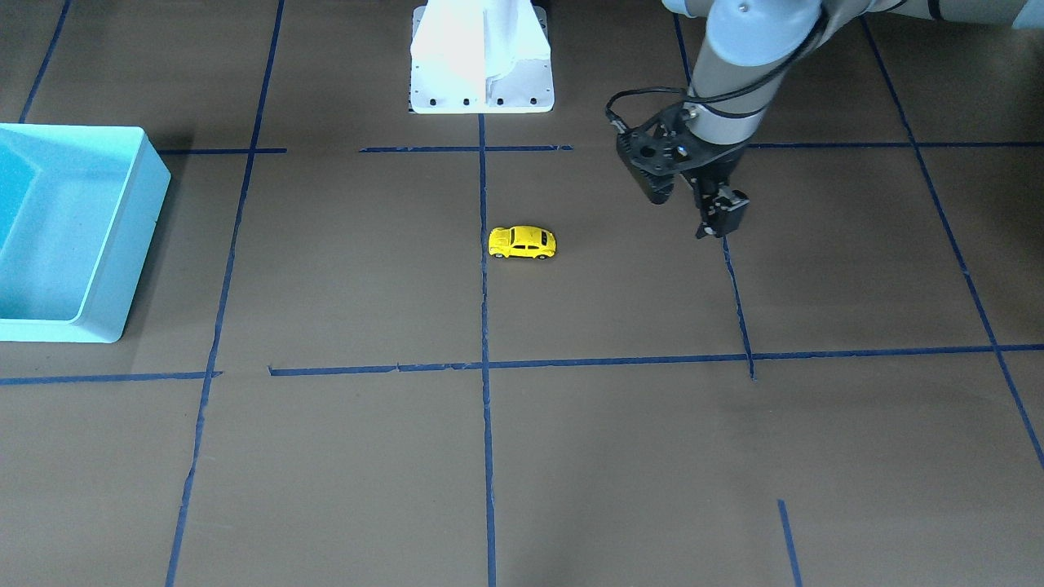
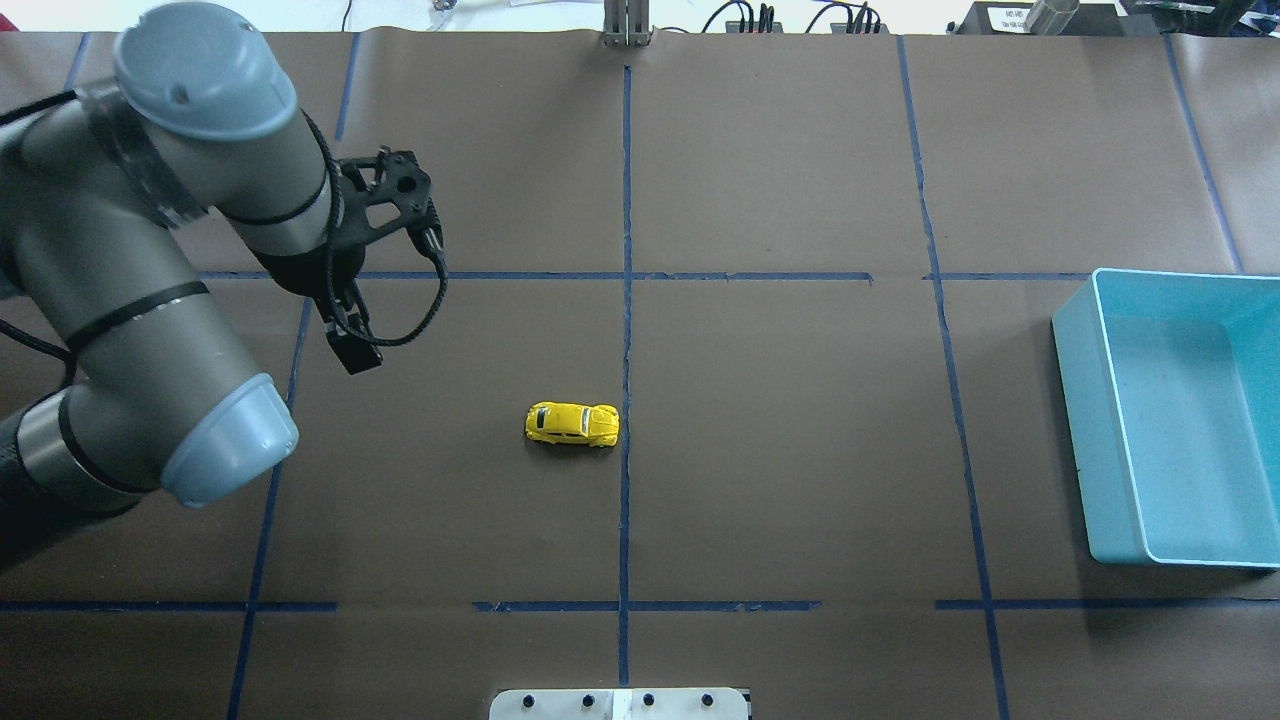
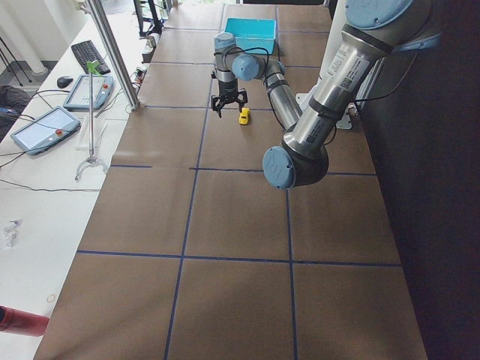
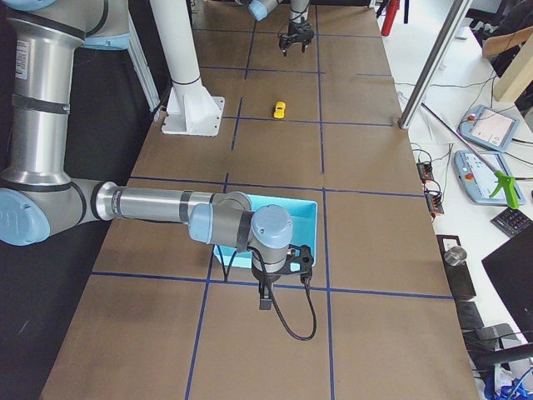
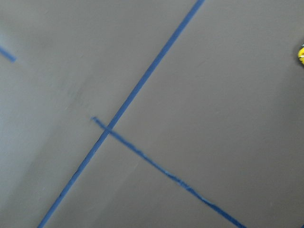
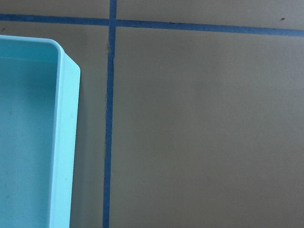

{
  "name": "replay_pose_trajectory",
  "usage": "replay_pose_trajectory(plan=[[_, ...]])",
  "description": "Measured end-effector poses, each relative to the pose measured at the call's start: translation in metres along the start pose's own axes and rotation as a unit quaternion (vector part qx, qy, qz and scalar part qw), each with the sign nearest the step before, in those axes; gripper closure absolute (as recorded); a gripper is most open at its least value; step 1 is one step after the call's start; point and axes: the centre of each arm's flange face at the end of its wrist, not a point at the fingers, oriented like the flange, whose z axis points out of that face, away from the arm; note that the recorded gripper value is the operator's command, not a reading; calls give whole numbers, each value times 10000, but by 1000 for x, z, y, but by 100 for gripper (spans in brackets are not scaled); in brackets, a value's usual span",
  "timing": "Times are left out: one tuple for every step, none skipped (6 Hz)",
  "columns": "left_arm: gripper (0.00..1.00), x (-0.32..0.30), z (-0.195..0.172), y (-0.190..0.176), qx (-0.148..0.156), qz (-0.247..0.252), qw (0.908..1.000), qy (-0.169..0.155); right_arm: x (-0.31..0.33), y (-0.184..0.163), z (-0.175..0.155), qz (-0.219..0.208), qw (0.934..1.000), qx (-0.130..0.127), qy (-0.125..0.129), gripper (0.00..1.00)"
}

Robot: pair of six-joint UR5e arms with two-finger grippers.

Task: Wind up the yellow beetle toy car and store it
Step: 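Move the left gripper over the yellow beetle toy car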

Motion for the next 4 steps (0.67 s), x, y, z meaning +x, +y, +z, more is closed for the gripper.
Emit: replay_pose_trajectory(plan=[[0,16,13,-16,202,427,9989,-5,1,0,0,4,10000,-10,34,0],[0,29,23,-26,335,903,9953,-37,1,0,0,-4,10000,-8,47,0],[0,38,34,-34,395,1185,9922,-67,1,0,0,-19,10000,-1,49,0],[0,52,46,-46,456,1305,9904,-18,1,0,0,-28,10000,2,48,0]])
